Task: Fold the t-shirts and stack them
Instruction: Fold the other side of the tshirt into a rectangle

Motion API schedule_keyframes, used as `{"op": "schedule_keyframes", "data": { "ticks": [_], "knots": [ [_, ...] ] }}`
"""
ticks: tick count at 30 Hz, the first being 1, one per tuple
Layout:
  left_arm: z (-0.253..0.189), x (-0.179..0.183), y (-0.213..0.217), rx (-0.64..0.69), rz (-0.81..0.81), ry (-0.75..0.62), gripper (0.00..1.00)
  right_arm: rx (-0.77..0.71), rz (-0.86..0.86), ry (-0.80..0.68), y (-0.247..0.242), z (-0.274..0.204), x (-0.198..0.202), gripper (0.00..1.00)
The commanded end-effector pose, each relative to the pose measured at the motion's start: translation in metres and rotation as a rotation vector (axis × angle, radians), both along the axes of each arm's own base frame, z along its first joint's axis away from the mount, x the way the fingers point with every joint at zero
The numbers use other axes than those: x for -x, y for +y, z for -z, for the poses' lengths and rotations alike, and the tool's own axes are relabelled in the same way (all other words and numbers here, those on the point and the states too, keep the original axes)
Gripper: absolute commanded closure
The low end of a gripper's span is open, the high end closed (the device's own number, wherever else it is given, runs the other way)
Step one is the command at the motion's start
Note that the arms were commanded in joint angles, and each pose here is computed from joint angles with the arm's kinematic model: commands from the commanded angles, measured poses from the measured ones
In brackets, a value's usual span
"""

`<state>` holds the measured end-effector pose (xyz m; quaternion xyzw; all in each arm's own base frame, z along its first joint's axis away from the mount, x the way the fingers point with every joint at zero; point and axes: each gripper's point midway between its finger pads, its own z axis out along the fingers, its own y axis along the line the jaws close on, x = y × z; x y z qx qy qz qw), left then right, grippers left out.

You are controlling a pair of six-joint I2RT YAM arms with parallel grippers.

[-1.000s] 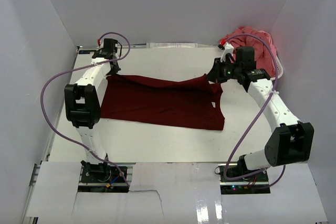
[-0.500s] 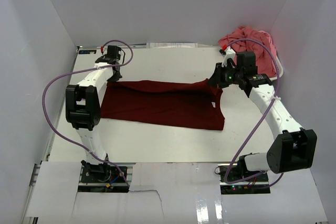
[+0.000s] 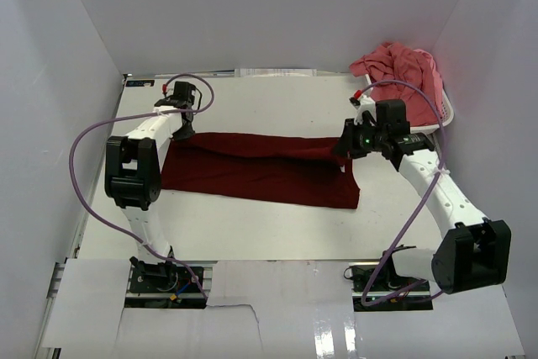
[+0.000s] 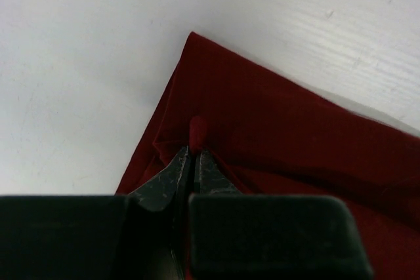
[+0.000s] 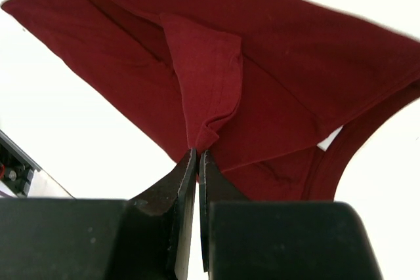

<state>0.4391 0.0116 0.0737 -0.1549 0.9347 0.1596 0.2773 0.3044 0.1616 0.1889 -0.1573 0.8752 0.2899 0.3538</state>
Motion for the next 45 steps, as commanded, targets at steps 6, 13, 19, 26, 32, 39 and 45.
{"op": "schedule_keyframes", "data": {
  "ticks": [6,13,19,26,32,39,45],
  "knots": [
    [-0.021,0.023,-0.001,0.017,-0.011,-0.036,1.00,0.045,0.045,0.132,-0.005,0.036,0.039,0.92],
    [-0.014,0.056,0.011,-0.021,-0.082,0.017,0.02,0.152,0.075,0.298,-0.008,0.072,0.085,0.52],
    [-0.052,0.048,0.018,-0.035,-0.138,-0.106,0.02,0.123,0.121,0.188,-0.005,0.046,0.068,0.24],
    [-0.052,-0.002,-0.009,0.064,-0.043,-0.119,0.02,0.098,0.074,0.175,0.022,0.054,0.020,0.24],
    [-0.041,-0.030,-0.017,0.084,-0.007,-0.110,0.02,0.072,0.041,0.164,0.042,0.068,-0.015,0.26],
    [-0.011,-0.039,-0.019,0.082,-0.015,-0.029,0.02,0.091,0.042,0.162,0.052,0.081,-0.050,0.28],
    [-0.003,-0.032,-0.015,0.119,-0.045,-0.018,0.02,0.091,0.127,0.173,0.036,0.086,-0.085,0.34]
  ]
}}
